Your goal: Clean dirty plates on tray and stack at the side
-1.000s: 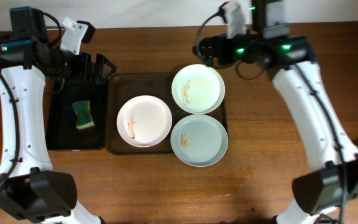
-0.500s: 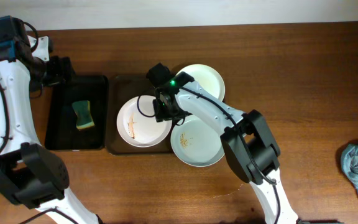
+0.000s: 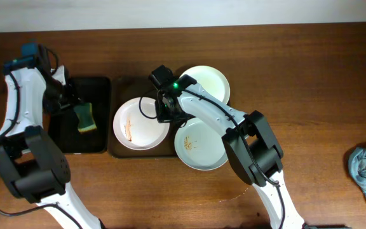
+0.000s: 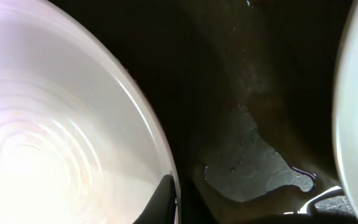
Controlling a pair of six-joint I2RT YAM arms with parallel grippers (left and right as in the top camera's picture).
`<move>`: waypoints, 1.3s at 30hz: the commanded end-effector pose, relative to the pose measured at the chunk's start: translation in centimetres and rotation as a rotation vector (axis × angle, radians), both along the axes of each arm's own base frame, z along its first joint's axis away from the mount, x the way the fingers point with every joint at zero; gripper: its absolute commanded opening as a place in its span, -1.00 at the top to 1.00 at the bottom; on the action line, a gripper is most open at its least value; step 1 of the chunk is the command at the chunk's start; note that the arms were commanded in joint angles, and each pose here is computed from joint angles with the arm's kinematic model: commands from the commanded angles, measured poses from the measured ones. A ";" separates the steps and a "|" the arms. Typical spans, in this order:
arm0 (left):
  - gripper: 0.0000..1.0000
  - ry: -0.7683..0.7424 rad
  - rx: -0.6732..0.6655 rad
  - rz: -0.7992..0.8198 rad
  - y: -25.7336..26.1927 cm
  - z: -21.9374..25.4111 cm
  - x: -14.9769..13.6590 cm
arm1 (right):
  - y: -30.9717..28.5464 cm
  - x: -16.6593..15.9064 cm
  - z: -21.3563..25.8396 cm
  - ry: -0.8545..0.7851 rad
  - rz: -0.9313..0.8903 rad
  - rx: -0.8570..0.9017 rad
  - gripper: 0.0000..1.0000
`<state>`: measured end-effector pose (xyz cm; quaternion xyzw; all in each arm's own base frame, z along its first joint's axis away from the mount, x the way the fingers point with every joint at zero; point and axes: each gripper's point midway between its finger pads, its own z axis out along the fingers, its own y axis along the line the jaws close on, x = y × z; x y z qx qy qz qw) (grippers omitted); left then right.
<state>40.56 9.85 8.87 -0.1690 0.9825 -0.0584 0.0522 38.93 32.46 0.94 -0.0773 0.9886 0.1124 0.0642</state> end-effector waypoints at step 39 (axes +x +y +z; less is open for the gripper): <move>0.99 -0.225 -0.065 -0.397 -19.2 -8.4 0.9 | -0.8 1.2 -1.3 0.055 -0.037 0.070 0.92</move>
